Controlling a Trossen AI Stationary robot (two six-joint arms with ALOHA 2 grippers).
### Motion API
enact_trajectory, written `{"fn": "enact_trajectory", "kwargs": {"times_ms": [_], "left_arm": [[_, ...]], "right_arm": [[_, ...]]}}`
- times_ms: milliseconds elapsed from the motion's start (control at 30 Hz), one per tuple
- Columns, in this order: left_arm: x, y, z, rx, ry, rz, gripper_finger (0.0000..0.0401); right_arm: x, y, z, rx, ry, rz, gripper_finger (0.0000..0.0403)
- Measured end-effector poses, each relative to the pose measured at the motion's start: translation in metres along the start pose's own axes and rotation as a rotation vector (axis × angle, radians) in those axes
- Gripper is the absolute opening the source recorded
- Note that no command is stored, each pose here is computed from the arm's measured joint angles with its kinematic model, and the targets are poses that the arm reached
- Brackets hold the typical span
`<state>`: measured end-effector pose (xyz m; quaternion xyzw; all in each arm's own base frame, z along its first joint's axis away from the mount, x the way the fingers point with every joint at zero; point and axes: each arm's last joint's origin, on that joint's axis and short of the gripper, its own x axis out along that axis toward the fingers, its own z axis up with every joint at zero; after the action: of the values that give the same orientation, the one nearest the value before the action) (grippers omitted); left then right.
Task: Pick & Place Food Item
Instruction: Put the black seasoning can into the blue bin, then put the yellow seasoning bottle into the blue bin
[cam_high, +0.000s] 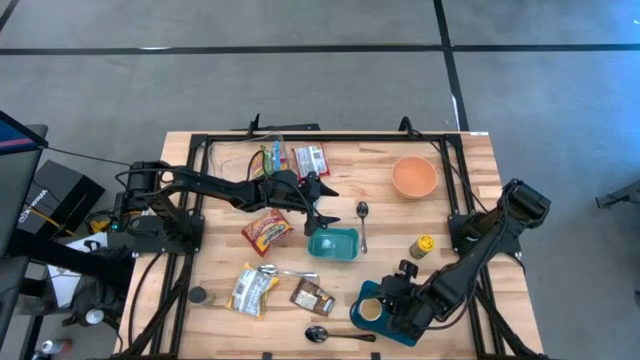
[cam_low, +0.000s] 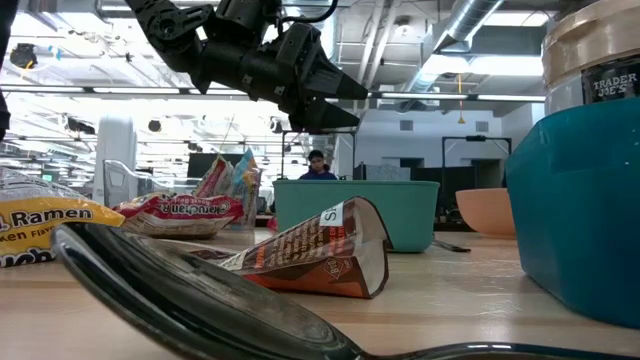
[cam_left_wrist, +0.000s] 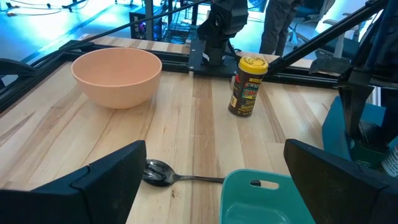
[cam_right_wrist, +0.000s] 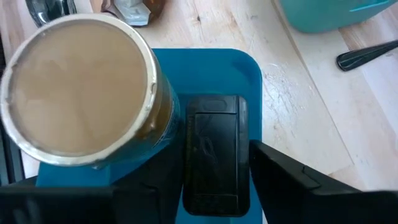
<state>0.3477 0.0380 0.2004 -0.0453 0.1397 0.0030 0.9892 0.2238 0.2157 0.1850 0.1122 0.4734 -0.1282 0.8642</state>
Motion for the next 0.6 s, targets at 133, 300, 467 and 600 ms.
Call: {"fn": "enact_trajectory", "kwargs": {"times_ms": [133, 300, 467, 600], "left_arm": [[0.0, 0.0, 0.0, 0.0, 0.0, 0.0, 0.0374], [0.0, -0.0001, 0.0, 0.0, 0.0, 0.0, 0.0374], [0.0, 0.0, 0.0, 0.0, 0.0, 0.0, 0.0374], [0.0, 0.0, 0.0, 0.0, 0.0, 0.0, 0.0374]], "right_arm": [[-0.0042, -0.0009, 0.002, 0.007, -0.007, 0.012, 0.0178], [-0.0066, -0.0019, 0.0025, 0.007, -0.007, 0.013, 0.0195], [-0.0067, -0.0022, 0.002, 0.005, -0.005, 0.009, 0.0223], [-0.0073, -0.0026, 0.0021, 0.002, -0.001, 0.002, 0.0242]]}}
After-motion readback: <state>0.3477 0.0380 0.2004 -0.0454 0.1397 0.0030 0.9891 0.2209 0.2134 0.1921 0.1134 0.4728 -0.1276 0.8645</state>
